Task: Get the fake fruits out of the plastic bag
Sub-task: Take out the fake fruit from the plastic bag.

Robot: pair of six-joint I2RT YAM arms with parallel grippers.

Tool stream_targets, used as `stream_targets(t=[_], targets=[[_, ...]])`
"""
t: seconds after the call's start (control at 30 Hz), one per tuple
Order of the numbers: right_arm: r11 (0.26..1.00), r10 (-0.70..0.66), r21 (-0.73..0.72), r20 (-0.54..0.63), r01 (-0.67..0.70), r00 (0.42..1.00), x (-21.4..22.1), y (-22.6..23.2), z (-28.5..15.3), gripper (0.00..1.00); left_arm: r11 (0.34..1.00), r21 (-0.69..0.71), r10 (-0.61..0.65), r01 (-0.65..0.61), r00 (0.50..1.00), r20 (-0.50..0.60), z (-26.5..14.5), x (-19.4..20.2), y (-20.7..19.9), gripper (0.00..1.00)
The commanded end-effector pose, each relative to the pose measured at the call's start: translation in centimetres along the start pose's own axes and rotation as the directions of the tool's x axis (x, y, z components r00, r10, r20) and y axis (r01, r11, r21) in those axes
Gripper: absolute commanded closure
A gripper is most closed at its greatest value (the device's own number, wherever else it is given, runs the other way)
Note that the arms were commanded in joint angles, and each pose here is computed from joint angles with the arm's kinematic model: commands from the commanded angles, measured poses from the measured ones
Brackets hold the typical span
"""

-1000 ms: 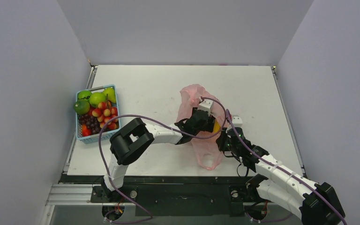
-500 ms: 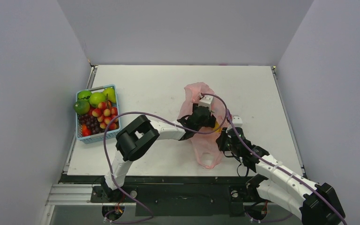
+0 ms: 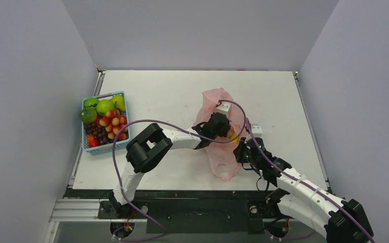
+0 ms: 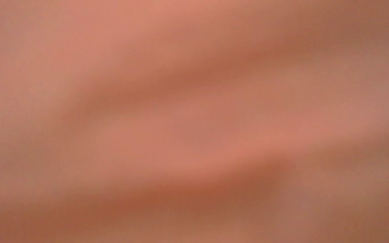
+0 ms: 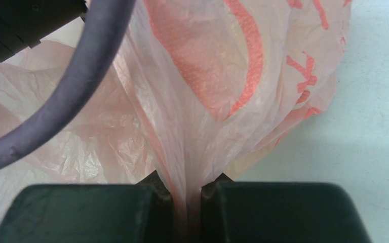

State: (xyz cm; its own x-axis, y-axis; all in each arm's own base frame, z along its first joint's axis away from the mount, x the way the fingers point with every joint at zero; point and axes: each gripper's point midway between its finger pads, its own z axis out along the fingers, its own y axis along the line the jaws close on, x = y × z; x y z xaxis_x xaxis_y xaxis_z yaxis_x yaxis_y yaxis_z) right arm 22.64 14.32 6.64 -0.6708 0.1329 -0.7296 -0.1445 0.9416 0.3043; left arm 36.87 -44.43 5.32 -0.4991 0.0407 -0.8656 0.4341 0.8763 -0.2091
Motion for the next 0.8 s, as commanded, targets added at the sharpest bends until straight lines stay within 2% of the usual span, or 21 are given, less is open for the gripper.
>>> stream_targets(t=[0.0,0.13,0.27,0.5,0.57,0.7,0.77], targets=[[1.0,0.013,-0.024,0.075,-0.011,0.997,-1.9,0.6,-0.3,1.0,0.997,0.08,-0.023,0.021,0.999,0.03,-1.2,-3.9,-2.0,0.89],[1.0,0.019,-0.016,0.088,-0.018,0.996,-2.1,0.4,-0.4,1.0,0.986,0.166,-0.042,0.034,0.998,0.044,-3.8,-5.4,-3.2,0.97],[1.0,0.022,-0.013,0.093,-0.021,0.995,-2.2,0.4,-0.5,1.0,0.952,0.304,-0.052,0.041,0.998,0.027,-6.5,-6.0,-4.6,0.99],[1.0,0.027,-0.006,0.1,-0.027,0.995,-2.2,0.2,-0.5,1.0,0.882,0.441,-0.159,0.166,0.986,-0.053,-10.2,-5.2,-5.2,1.0],[1.0,0.031,0.001,0.105,-0.031,0.994,-2.3,0.1,-0.5,1.0,0.837,0.515,-0.16,0.185,0.983,-0.095,-11.6,-5.2,-6.1,1.0],[1.0,0.03,0.002,0.104,-0.031,0.994,-2.3,0.1,-0.5,1.0,0.729,0.668,-0.053,0.148,0.985,-0.162,-14.8,-4.3,-8.2,1.0],[1.0,0.027,0.0,0.099,-0.027,0.995,-2.2,0.1,-0.5,1.0,0.625,0.773,0.023,0.111,0.987,-0.161,-17.5,-3.8,-9.7,1.0]])
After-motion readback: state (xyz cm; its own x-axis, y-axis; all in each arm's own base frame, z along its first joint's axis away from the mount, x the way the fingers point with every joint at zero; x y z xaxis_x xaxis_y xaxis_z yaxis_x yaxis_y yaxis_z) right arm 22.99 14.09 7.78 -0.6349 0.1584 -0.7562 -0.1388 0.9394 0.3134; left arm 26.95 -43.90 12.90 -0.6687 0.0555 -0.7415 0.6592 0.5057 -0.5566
